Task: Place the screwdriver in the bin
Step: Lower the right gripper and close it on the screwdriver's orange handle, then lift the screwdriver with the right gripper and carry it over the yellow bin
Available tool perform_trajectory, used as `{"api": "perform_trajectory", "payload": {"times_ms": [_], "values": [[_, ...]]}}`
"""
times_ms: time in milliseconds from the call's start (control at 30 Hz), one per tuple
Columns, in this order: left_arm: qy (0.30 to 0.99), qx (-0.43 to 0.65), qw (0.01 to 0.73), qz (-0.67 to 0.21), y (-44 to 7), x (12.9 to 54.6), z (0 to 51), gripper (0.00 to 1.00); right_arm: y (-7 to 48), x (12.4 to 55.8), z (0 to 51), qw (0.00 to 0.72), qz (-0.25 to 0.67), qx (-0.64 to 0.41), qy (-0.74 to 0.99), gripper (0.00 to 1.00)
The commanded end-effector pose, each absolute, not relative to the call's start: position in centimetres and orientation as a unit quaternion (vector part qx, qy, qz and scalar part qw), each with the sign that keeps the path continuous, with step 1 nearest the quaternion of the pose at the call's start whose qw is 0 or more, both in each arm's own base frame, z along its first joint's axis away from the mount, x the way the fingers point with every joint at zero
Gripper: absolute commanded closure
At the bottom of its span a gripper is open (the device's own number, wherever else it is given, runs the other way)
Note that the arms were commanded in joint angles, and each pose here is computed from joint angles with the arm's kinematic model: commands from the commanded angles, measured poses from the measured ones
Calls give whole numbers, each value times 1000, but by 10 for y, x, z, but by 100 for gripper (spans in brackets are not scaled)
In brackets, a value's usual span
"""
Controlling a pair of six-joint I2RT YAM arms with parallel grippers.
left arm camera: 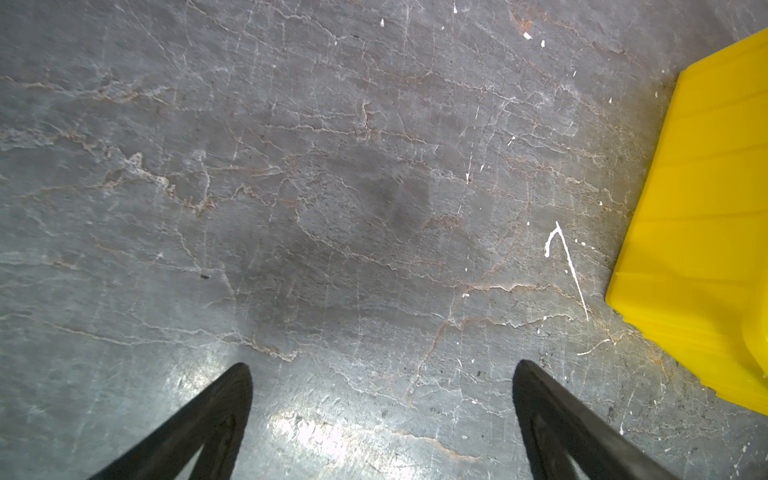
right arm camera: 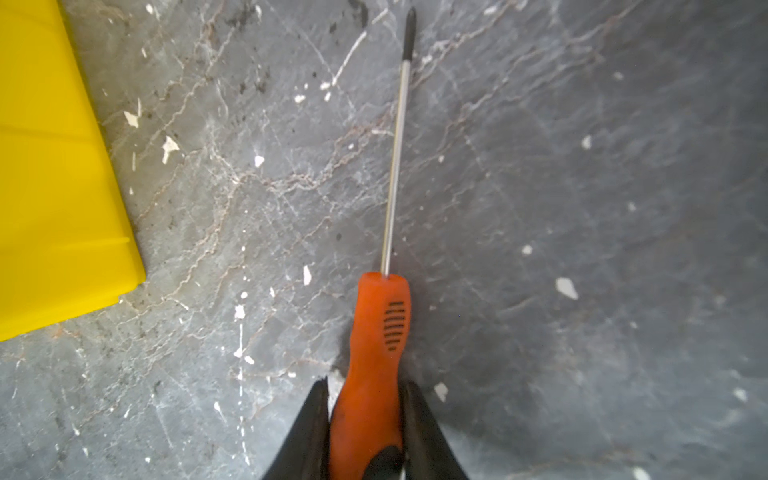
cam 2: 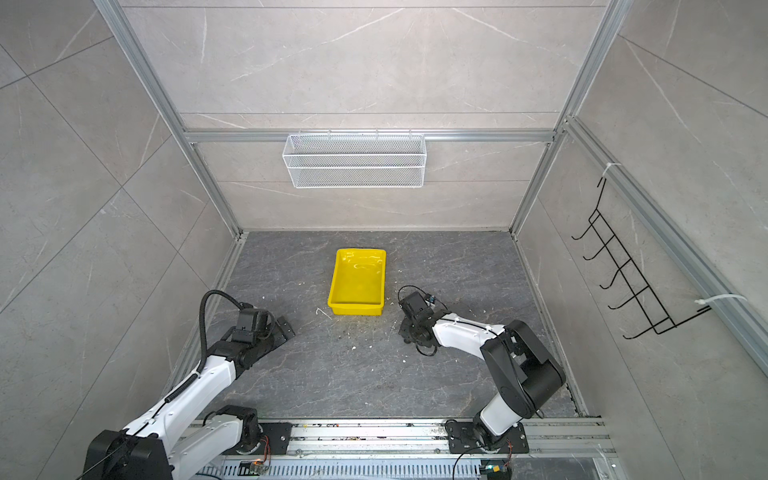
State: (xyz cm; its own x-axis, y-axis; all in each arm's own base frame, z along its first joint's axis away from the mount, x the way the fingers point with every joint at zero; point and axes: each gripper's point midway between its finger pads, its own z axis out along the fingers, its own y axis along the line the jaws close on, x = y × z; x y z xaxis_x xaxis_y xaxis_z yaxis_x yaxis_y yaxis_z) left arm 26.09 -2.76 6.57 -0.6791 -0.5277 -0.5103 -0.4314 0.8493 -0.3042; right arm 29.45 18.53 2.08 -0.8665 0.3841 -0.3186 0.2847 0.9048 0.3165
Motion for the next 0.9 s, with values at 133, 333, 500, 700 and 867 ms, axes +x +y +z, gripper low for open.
{"api": "perform_trajectory", "payload": {"times_ms": [133, 333, 500, 700, 867], "values": [[904, -220, 334, -151, -64, 293, 98, 0, 189, 279, 27, 191, 156, 159, 956, 83], [874, -202, 410, -168, -108, 324, 154, 0, 167, 263, 35, 203, 123, 138, 962, 83], [873, -140, 432, -178, -122, 337, 139, 0, 166, 252, 38, 201, 128, 115, 964, 83], [886, -158, 422, -111, -97, 338, 119, 0, 163, 250, 57, 236, 107, 83, 962, 83], [894, -173, 406, -76, -87, 340, 112, 0, 175, 262, 87, 280, 92, 51, 954, 82]]}}
